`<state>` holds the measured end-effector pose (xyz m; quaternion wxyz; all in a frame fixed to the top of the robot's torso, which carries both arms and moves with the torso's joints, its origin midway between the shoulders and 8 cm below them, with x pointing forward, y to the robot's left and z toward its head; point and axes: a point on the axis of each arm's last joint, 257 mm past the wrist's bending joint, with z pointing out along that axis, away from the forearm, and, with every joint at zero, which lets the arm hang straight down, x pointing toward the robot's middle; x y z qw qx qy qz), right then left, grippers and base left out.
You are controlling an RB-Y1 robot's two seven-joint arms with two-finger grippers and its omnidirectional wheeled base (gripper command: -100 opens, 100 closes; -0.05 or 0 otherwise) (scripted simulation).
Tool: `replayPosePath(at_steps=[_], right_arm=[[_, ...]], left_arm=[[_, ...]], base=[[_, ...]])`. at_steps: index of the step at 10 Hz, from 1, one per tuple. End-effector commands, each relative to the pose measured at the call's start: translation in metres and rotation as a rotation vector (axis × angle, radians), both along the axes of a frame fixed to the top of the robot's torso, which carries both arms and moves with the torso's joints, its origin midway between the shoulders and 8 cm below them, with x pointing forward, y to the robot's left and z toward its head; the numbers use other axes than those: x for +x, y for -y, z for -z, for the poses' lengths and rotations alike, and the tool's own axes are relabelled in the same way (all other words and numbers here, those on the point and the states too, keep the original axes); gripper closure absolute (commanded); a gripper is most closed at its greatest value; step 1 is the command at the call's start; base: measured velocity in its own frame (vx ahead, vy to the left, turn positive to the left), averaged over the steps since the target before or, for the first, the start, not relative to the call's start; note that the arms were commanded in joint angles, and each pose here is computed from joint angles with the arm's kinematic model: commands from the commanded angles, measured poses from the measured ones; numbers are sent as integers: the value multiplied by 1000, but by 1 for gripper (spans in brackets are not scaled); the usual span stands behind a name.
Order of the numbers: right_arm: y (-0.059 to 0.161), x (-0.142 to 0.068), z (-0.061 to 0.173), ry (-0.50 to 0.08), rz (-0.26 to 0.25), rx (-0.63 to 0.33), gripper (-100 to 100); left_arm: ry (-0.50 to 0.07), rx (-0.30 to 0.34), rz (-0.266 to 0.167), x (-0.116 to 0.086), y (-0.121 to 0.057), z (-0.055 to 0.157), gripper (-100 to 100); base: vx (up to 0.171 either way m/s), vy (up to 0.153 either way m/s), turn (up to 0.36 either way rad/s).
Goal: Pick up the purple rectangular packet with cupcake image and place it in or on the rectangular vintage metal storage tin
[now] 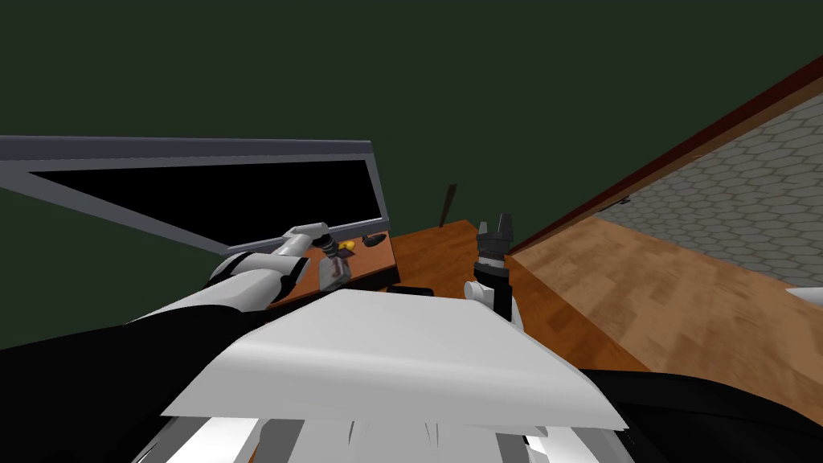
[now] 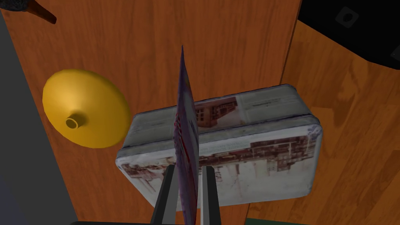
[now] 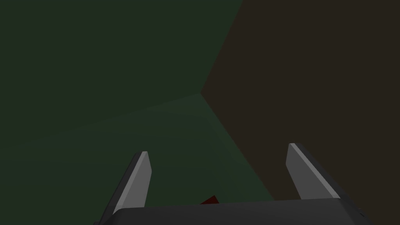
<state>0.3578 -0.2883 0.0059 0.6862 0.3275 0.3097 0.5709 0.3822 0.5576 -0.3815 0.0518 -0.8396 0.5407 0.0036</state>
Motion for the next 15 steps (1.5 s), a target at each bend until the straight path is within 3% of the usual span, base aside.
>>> replayPosePath(at_steps=[1,5,7,15], right_arm=[[0,0,0,0,0,0,0],[0,0,0,0,0,0,0],[0,0,0,0,0,0,0],[0,0,0,0,0,0,0]], left_arm=[[-11,4,2,-3,-4,-8,100],[-33,10,13,-5,-18,-44,100],[-33,10,13,-5,-18,-44,100],[-80,25,31,-15,-37,-104,100]], base=[[-16,17,7],[-30,22,3],[-22,14,5],[-26,16,4]])
